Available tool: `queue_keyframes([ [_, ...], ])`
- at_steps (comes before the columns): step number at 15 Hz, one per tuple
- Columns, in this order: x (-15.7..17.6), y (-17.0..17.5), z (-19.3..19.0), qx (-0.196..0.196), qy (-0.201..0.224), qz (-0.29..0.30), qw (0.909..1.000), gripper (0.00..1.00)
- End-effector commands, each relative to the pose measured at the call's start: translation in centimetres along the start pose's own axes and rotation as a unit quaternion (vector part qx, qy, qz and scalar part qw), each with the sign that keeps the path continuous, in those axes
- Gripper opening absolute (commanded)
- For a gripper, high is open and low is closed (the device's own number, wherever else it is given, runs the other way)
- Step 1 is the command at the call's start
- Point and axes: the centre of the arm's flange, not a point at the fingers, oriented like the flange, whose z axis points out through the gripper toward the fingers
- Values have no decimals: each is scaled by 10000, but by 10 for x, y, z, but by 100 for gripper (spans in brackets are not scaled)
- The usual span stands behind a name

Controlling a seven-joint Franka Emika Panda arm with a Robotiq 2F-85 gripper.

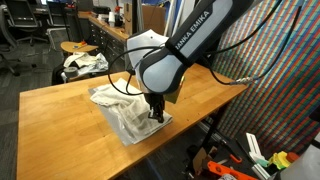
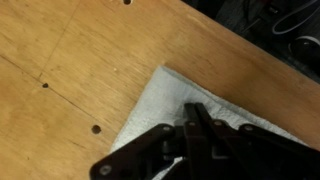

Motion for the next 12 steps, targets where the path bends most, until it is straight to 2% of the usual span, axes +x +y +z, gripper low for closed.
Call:
queue_keyframes([
  [1,4,16,5,-52,58,57,10000,8],
  [7,-1,18,5,2,65,37,10000,9],
  [8,-2,18,4,23,68,-3,10000,32],
  [10,-4,15,-4,63,177,-88,9998,35],
  [12,-2,11,-19,-21,336,-97,9994,50],
])
